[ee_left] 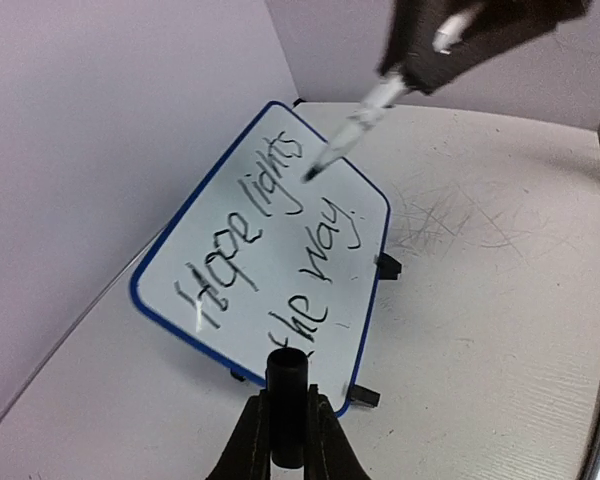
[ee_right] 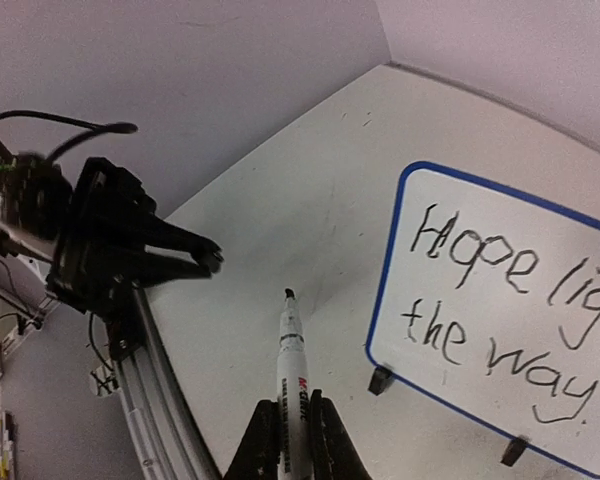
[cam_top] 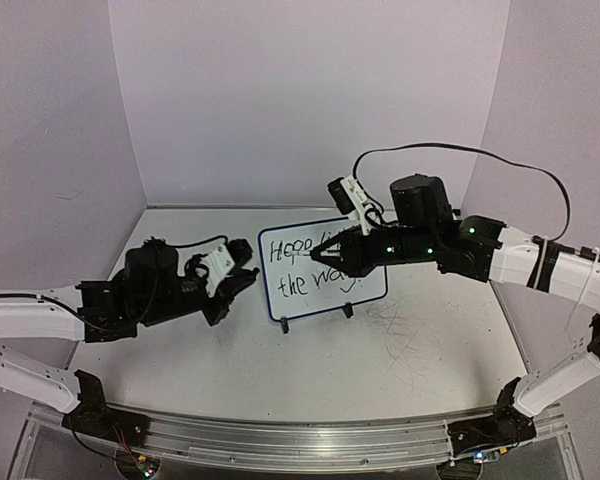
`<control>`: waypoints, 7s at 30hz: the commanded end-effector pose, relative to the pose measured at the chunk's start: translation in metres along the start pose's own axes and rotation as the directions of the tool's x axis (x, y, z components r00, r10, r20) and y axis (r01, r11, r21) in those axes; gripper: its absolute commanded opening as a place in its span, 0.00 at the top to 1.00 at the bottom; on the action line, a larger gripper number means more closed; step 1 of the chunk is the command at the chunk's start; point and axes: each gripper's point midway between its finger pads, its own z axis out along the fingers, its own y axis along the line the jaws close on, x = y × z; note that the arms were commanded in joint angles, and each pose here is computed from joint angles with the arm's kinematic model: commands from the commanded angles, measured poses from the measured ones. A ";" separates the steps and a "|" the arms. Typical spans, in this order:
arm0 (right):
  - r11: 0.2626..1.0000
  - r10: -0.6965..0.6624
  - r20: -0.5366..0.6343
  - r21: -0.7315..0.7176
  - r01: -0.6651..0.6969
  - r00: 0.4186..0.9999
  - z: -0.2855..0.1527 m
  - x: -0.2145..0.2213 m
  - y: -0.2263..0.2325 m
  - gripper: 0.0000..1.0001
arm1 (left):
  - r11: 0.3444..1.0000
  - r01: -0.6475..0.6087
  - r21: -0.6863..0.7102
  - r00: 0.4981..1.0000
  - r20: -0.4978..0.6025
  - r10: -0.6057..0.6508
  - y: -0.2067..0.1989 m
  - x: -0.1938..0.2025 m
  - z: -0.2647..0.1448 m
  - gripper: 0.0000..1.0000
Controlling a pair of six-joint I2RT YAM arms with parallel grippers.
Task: Write a sentence on the whiteboard
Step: Insert the whiteboard marker without the cap into the pen cap.
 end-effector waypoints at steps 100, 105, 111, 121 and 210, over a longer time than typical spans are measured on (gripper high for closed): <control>0.934 0.042 0.138 0.347 -0.088 0.990 -0.041 -0.087 -0.015 0.20 | 0.952 0.008 -0.307 1.000 0.008 -0.006 0.000 0.040 -0.025 1.00; 0.867 -0.051 0.273 0.489 -0.093 0.961 -0.098 -0.108 -0.032 0.11 | 0.912 0.180 -0.370 0.983 0.024 -0.184 0.010 0.058 -0.030 1.00; 0.828 -0.095 0.322 0.550 -0.104 0.942 -0.125 -0.108 -0.041 0.04 | 0.821 0.340 -0.459 0.933 0.050 -0.358 0.020 0.081 -0.033 1.00; 0.814 -0.110 0.300 0.574 -0.087 0.947 -0.125 -0.099 -0.047 0.03 | 0.780 0.420 -0.463 0.890 0.042 -0.454 0.028 0.101 -0.035 1.00; 0.992 0.079 0.112 0.086 -0.089 0.991 0.044 -0.025 0.029 0.14 | 0.941 0.299 -0.160 0.953 -0.010 -0.304 -0.015 0.042 -0.007 1.00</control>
